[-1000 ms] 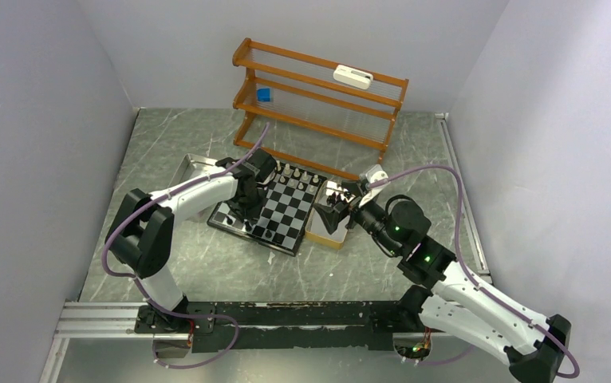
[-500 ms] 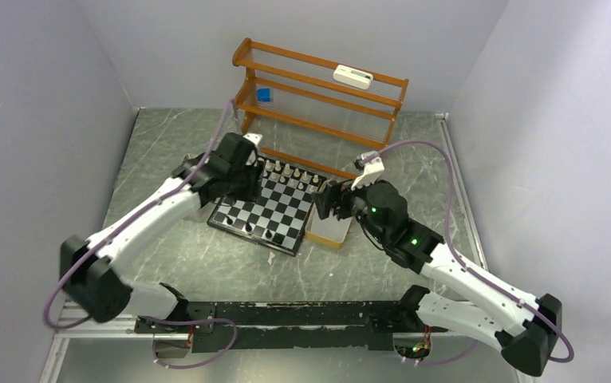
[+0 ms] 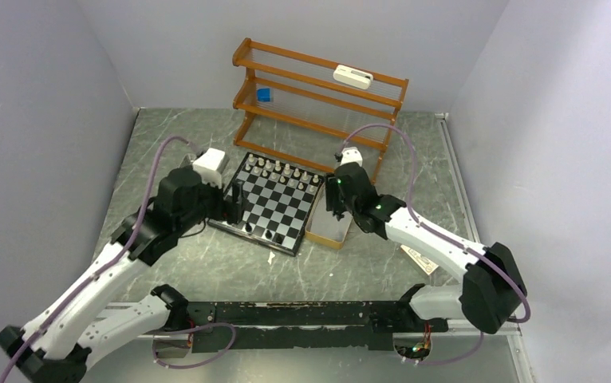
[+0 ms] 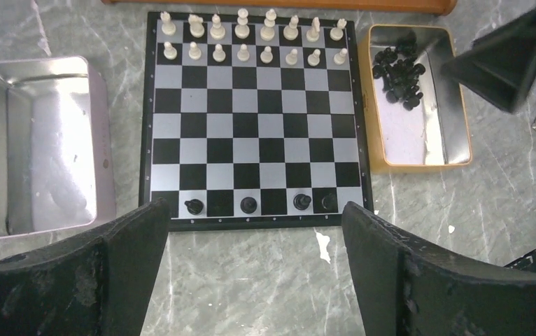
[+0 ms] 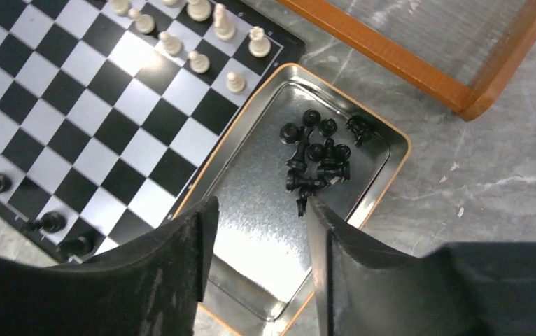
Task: Set up the chess pieces on the board
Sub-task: Place the chess piece on the chessboard, then pick up the chess piece from the storage box, then place the chess piece on the chessboard.
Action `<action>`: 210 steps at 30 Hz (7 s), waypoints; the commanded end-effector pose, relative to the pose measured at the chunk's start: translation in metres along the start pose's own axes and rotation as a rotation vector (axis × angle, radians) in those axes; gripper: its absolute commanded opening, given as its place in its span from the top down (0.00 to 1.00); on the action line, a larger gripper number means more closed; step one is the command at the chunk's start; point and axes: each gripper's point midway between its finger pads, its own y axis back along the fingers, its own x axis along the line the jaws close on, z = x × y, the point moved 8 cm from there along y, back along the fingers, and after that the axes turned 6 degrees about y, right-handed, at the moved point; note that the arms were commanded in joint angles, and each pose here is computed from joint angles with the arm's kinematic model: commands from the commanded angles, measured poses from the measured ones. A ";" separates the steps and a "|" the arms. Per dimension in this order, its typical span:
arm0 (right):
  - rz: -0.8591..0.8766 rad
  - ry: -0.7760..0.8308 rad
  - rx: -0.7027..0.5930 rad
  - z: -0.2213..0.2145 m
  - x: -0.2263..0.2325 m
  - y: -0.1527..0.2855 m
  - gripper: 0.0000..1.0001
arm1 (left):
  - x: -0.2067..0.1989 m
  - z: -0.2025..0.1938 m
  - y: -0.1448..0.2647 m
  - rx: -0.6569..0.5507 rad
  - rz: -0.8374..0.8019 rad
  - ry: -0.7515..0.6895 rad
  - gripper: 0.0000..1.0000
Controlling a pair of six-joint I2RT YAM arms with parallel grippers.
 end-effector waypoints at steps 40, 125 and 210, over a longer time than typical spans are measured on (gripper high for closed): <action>-0.057 0.021 0.111 -0.020 -0.014 -0.113 0.69 | 0.033 -0.002 0.051 -0.281 0.140 -0.006 0.04; 0.323 0.218 0.045 -0.056 0.116 0.022 0.88 | 0.040 -0.002 0.053 -0.289 0.218 0.010 0.04; 0.318 0.215 -0.019 -0.026 0.133 0.016 0.67 | 0.038 -0.002 0.053 -0.282 0.203 0.020 0.04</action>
